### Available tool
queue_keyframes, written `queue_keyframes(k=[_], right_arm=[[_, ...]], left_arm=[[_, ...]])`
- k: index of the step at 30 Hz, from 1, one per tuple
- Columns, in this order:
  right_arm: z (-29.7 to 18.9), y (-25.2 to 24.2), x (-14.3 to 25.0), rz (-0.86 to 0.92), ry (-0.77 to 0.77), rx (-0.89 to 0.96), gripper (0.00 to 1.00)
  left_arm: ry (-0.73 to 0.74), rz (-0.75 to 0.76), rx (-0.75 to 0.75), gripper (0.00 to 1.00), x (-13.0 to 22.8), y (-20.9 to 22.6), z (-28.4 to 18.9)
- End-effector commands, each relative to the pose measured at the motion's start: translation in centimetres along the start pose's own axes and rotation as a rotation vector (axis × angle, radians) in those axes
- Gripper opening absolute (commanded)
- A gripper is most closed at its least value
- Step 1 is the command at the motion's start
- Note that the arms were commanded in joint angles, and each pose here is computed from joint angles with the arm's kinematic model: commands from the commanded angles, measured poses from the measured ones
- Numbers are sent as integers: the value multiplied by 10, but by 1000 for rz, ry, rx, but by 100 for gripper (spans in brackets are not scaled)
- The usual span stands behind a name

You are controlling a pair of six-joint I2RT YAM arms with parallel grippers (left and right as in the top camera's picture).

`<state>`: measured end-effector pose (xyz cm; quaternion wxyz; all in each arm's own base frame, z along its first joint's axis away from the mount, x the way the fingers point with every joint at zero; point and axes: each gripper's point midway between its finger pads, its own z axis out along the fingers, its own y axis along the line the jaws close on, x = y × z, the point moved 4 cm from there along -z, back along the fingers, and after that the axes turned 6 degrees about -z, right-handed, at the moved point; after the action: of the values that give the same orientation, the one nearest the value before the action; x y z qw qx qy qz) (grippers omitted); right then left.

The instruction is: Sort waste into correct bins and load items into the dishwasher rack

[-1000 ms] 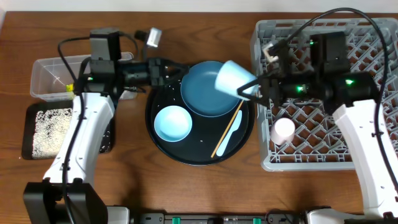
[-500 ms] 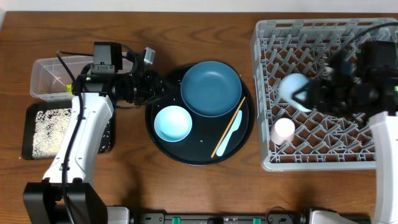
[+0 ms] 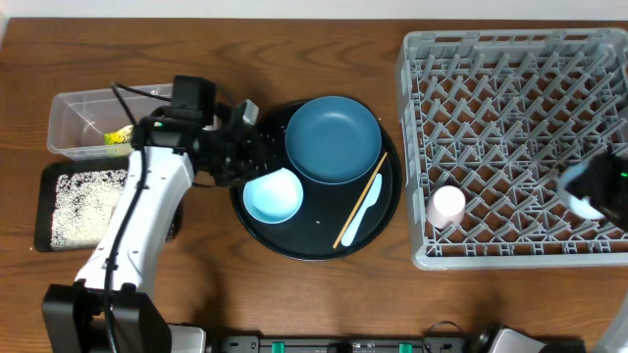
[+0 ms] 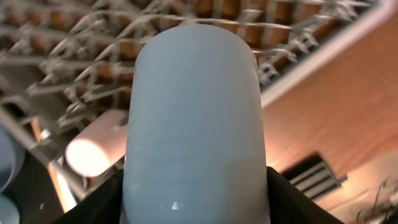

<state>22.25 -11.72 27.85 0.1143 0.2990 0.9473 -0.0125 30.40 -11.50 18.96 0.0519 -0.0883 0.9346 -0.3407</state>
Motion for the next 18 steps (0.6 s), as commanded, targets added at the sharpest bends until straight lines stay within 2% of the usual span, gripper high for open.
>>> queue_keyframes(k=[1, 11, 18], right_arm=[[4, -24, -8, 75, 13, 49, 31], [41, -47, -14, 130, 179, 86, 32], [66, -48, -21, 135, 258, 81, 33]], left_arm=[[4, 44, -73, 17, 4, 0, 5], [72, 135, -101, 17, 27, -20, 25], [54, 205, -252, 17, 34, -15, 34]])
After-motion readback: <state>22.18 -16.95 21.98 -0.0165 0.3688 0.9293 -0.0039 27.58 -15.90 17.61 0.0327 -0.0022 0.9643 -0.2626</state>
